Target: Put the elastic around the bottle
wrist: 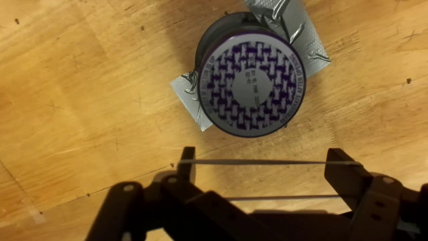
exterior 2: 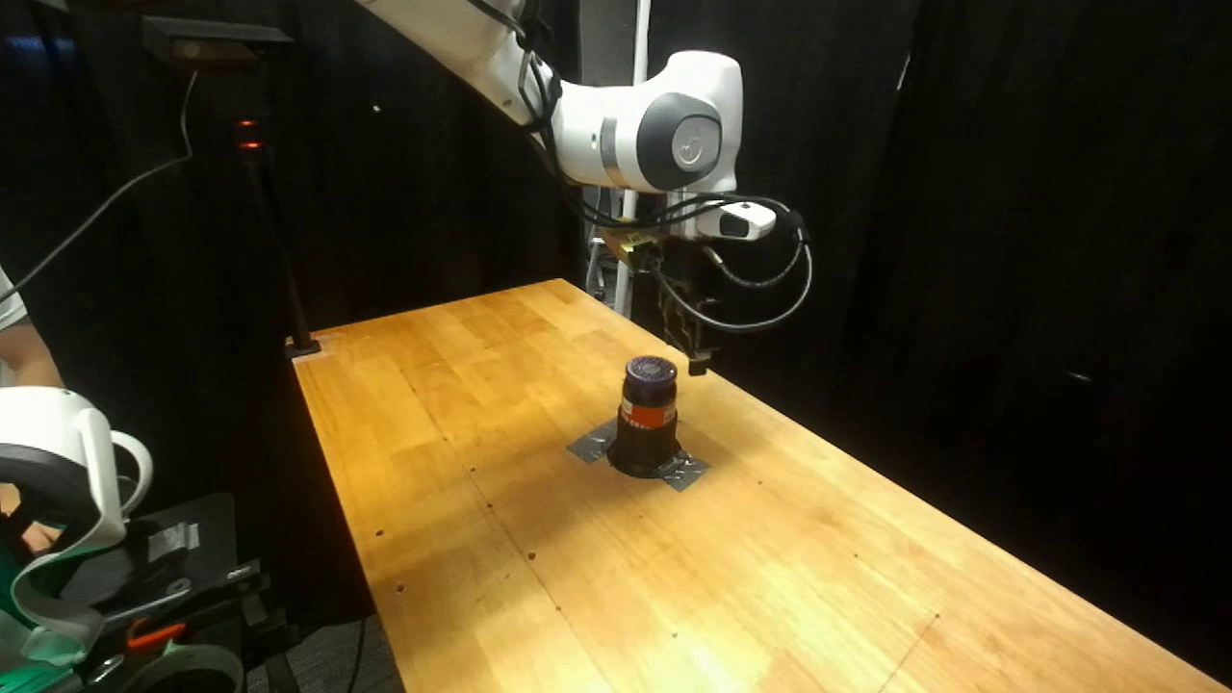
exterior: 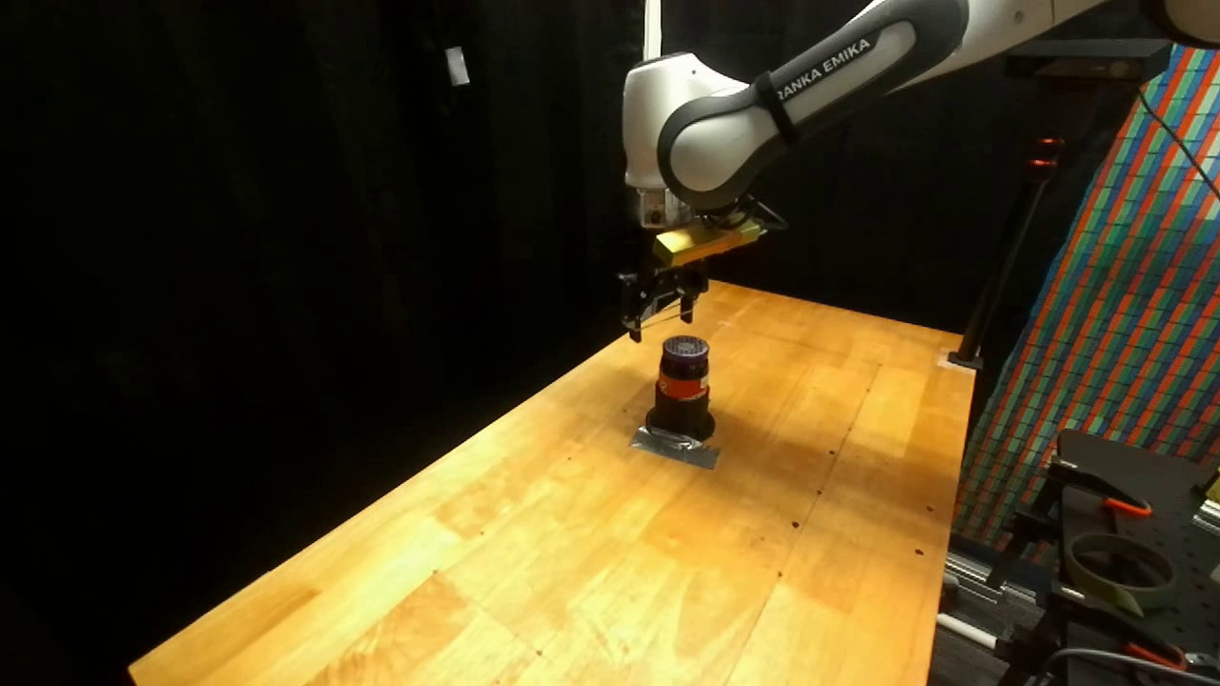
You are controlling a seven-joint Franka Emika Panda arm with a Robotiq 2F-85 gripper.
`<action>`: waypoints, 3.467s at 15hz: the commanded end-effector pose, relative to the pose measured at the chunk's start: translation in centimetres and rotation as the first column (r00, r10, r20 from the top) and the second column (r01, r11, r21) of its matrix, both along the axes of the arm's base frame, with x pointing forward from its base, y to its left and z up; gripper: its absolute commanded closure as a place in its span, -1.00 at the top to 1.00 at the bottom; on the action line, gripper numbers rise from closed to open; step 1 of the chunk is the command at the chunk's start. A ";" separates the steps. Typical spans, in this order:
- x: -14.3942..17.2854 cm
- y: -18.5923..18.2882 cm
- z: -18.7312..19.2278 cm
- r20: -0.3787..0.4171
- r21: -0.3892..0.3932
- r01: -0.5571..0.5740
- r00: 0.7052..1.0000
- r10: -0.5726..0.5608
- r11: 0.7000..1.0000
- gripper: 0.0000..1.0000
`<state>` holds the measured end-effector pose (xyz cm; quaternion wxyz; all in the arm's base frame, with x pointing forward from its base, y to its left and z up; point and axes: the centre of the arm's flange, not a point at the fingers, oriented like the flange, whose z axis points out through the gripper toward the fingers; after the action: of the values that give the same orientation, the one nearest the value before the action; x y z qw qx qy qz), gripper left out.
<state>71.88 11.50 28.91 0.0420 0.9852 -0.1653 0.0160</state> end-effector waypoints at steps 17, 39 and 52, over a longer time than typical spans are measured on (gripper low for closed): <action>0.1 -1.5 -2.4 -0.182 0.108 0.082 0.981 -0.061 0.991 1.00; -8.1 1.3 -2.3 -0.198 0.023 0.030 0.980 -0.025 0.999 1.00; -12.8 1.6 -3.1 -0.043 -0.019 0.073 0.996 -0.073 0.997 -0.78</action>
<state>62.14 13.62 25.18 0.0506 0.9803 -0.1884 -0.0302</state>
